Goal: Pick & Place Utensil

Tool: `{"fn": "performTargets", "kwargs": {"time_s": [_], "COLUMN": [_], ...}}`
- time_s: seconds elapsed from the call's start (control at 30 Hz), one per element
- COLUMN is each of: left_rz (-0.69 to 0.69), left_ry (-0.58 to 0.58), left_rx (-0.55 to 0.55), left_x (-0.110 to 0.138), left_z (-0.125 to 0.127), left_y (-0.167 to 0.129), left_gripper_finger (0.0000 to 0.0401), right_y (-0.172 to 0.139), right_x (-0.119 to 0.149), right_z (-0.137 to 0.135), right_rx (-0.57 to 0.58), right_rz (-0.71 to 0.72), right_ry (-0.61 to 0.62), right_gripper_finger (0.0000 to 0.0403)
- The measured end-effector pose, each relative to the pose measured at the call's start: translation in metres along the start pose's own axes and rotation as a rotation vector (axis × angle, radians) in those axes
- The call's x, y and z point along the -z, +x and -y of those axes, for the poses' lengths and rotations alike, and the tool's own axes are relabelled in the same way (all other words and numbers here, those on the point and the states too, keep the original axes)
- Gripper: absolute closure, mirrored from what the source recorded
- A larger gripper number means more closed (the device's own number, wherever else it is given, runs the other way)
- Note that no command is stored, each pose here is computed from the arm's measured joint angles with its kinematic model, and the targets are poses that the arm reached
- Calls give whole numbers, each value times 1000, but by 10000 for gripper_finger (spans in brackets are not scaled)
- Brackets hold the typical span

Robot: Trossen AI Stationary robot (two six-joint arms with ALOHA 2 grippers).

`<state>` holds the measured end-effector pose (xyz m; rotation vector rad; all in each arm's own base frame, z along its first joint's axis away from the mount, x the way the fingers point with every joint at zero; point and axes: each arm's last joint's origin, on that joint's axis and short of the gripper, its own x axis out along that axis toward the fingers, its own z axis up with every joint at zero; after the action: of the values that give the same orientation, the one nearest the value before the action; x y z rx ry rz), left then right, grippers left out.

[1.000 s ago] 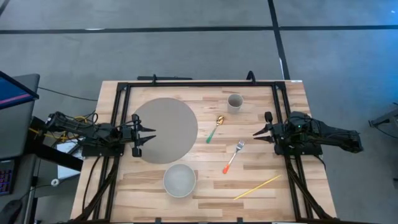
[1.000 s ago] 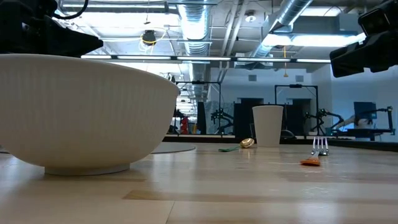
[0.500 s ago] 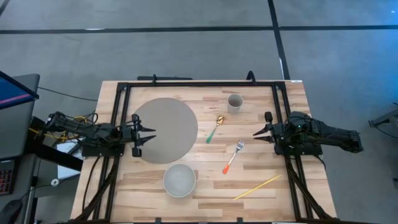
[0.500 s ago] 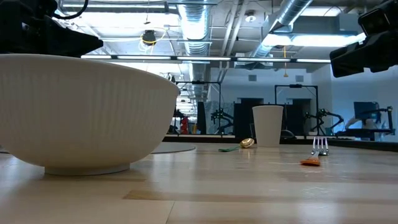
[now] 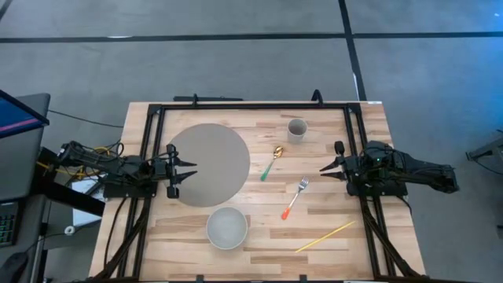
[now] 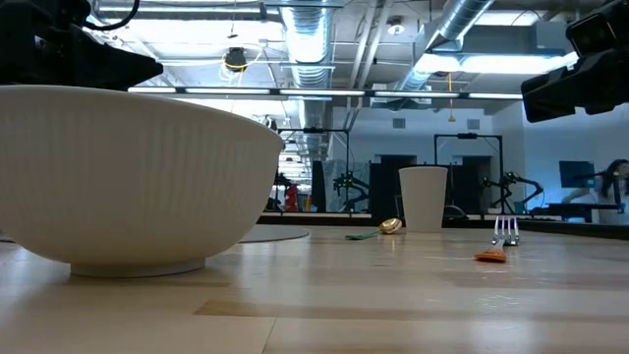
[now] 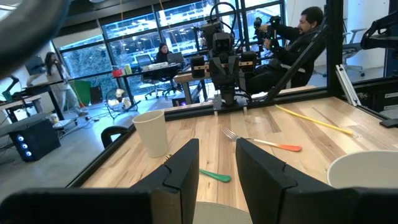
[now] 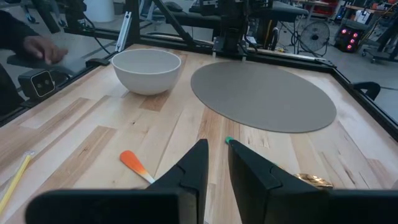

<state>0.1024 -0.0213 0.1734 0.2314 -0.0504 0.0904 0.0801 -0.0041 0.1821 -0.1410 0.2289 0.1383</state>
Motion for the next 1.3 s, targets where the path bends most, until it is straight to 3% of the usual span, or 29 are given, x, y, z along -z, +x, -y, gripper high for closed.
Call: {"fn": "performTargets", "kwargs": {"time_s": [0.9,1.3], "left_rz": [8,255], "left_ry": [49,-62], "left_rx": [-2,-73], "left_x": [-1,-25], "left_z": [0,-8], "left_y": [0,-4], "left_gripper_finger": [293,293], "right_y": [0,0], "right_x": [0,0], "right_z": [0,0], "right_rx": [0,-1], "right_rz": [0,0], "right_ry": [0,0], "right_gripper_finger": [347,347]}}
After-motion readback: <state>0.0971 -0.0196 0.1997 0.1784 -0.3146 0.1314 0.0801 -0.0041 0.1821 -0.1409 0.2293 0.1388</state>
